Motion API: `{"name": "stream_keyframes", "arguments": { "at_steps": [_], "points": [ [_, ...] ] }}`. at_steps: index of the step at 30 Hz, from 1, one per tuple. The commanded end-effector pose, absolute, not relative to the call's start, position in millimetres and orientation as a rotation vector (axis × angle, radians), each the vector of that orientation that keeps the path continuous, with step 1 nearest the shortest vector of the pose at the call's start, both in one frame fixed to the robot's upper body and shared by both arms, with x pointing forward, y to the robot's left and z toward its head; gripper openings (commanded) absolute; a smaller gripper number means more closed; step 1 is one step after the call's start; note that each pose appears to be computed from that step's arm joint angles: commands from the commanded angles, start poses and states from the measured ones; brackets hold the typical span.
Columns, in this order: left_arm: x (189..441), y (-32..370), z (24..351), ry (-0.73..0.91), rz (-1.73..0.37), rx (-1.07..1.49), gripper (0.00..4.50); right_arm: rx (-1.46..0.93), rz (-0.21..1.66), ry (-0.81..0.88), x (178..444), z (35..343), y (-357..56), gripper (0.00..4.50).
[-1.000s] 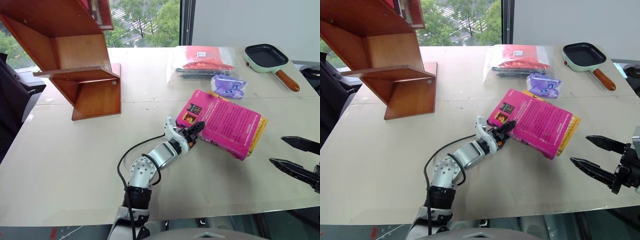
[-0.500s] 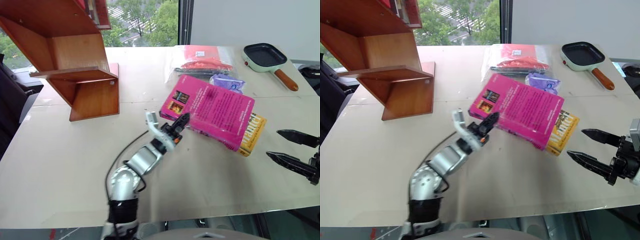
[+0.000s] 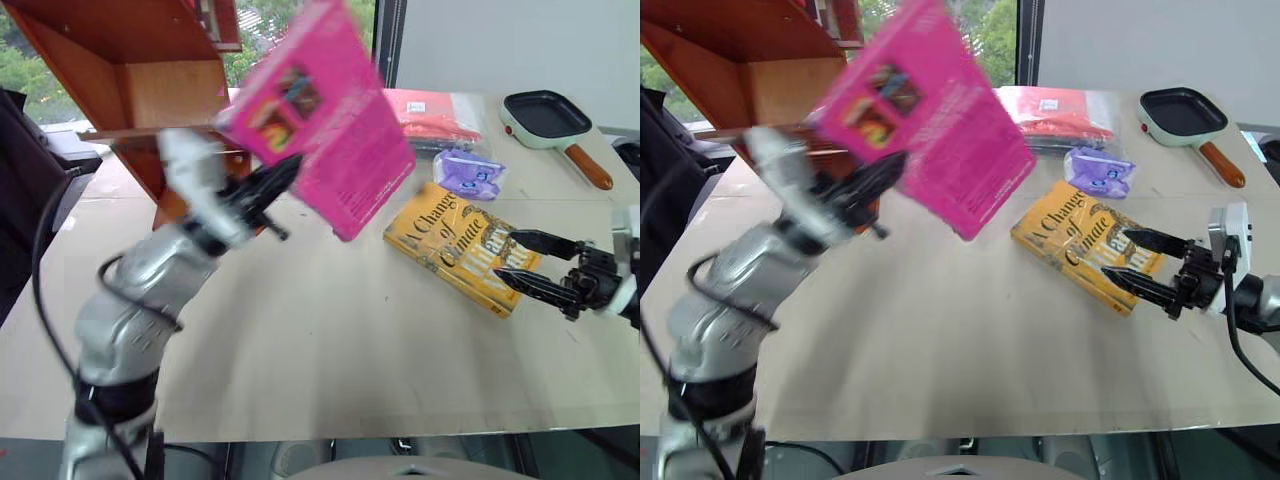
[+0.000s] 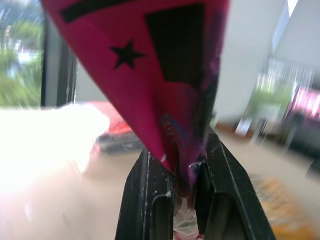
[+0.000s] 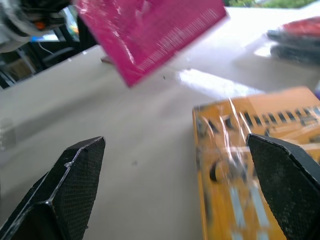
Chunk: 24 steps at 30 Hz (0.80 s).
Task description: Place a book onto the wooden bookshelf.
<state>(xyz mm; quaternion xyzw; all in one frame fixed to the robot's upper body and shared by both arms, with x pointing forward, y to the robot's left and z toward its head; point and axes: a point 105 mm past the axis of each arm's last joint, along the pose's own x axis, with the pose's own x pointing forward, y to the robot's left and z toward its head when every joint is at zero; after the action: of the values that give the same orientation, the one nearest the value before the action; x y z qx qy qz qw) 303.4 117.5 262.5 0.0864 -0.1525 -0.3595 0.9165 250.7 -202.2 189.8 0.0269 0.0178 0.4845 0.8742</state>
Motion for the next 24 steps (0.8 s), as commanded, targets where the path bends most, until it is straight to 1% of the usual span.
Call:
{"name": "stream_keyframes", "arguments": {
  "at_steps": [1, 2, 4, 5, 6, 7, 9, 11, 12, 14, 16, 18, 22, 24],
  "points": [
    [318.5, 102.9, 274.5, -0.394, -0.659, 0.484, 0.02, 0.041, 0.993, -0.1, 257.3, 205.6, -208.5, 4.5],
    [322.4, 98.9, 285.7, -0.436, -0.626, 0.588, 0.02, 0.058, 0.989, -0.131, 259.5, 210.0, -209.1, 4.5],
    [327.3, 97.5, 303.8, -0.486, -0.571, 0.695, 0.02, 0.077, 1.003, -0.172, 260.4, 214.9, -208.0, 4.5],
    [329.7, 100.0, 322.2, -0.532, -0.519, 0.667, 0.02, 0.08, 1.022, -0.188, 260.1, 216.1, -207.3, 4.5],
    [330.9, 102.2, 333.6, -0.559, -0.489, 0.633, 0.02, 0.08, 1.037, -0.196, 259.7, 216.4, -206.8, 4.5],
    [332.6, 107.9, 346.3, -0.586, -0.427, 0.695, 0.02, 0.086, 1.05, -0.204, 260.4, 216.9, -206.2, 4.5],
    [329.6, 116.9, 362.8, -0.619, -0.333, 1.011, 0.02, 0.121, 1.087, -0.241, 264.5, 221.2, -203.0, 4.5],
    [328.1, 130.0, 370.1, -0.591, -0.261, 1.247, 0.02, 0.158, 1.118, -0.276, 270.1, 226.4, -198.0, 4.5],
    [329.4, 141.3, 375.4, -0.562, -0.205, 1.29, 0.02, 0.177, 1.135, -0.288, 273.4, 229.0, -195.0, 4.5],
    [330.6, 160.7, 384.2, -0.523, -0.105, 1.35, 0.02, 0.209, 1.177, -0.29, 278.4, 231.0, -188.3, 4.5],
    [331.4, 171.2, 380.0, -0.465, -0.067, 1.408, 0.02, 0.224, 1.238, -0.273, 281.5, 230.7, -179.9, 4.5],
    [329.8, 176.2, 374.1, -0.408, -0.048, 1.455, 0.02, 0.245, 1.285, -0.266, 286.3, 233.5, -173.8, 4.5],
    [319.2, 179.8, 381.0, -0.368, 0.0, 1.519, 0.02, 0.245, 1.33, -0.265, 301.9, 234.2, -166.0, 4.5],
    [314.6, 179.7, 378.3, -0.326, -0.019, 1.535, 0.02, 0.245, 1.352, -0.266, 308.4, 234.0, -161.5, 4.5]
  ]
}}
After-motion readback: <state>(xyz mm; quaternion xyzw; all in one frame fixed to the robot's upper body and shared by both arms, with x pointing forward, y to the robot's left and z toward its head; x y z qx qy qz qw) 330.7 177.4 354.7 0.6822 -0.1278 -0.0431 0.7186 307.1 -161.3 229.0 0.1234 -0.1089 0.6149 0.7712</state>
